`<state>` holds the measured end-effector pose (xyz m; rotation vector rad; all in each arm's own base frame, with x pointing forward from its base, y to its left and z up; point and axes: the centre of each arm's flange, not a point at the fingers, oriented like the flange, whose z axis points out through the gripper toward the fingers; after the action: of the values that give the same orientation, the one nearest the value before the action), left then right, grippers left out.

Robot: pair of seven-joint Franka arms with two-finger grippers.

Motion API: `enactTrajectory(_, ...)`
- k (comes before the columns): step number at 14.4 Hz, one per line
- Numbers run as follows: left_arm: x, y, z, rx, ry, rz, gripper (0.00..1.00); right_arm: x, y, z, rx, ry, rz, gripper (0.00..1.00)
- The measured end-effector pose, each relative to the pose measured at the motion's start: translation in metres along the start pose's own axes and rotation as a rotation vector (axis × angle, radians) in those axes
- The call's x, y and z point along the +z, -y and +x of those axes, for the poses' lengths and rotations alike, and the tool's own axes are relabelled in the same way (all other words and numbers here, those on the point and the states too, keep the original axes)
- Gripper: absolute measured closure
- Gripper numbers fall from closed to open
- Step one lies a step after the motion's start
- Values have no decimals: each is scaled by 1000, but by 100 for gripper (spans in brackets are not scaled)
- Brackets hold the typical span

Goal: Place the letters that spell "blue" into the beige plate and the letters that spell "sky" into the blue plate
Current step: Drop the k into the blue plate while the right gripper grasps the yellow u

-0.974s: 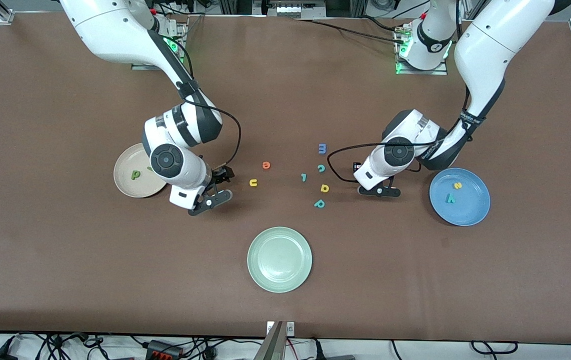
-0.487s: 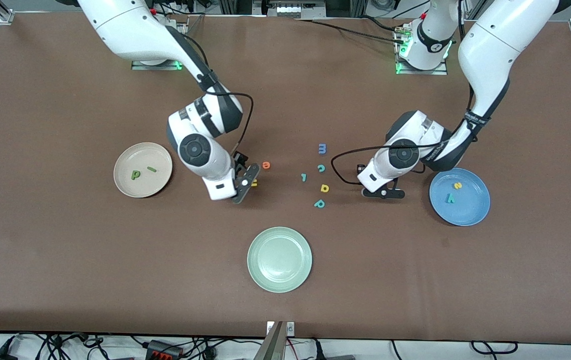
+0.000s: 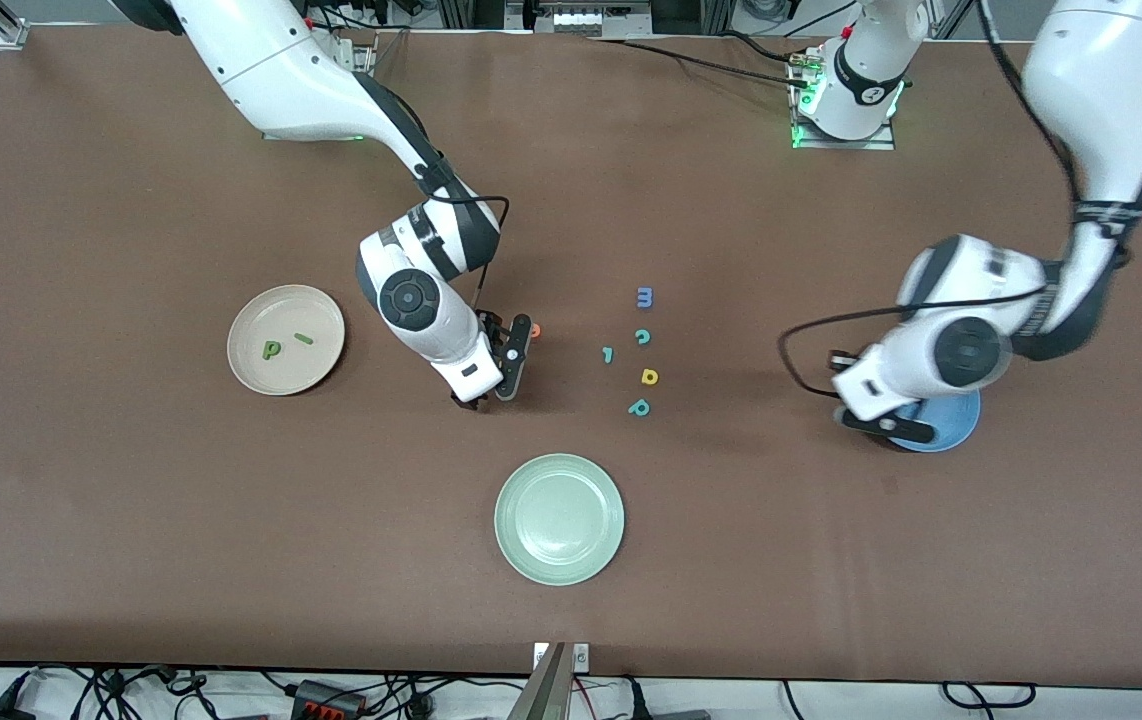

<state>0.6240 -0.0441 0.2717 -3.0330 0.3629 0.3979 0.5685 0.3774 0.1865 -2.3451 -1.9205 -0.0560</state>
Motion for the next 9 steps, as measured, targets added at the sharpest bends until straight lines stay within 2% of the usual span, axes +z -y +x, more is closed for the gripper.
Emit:
enactTrajectory(3, 24, 65, -7, 18, 12, 3, 76, 5, 11, 12, -79, 32, -33, 0)
enactTrajectory(6, 55, 82, -1, 26, -2, 9, 75, 6, 17, 16, -102, 41, -39, 2)
enactTrajectory(7, 60, 81, 2, 29, -9, 1, 71, 7, 20, 19, -110, 42, -38, 3)
enactTrajectory(9, 62, 80, 4, 31, -13, -2, 53, 9, 27, 24, -129, 48, -40, 7)
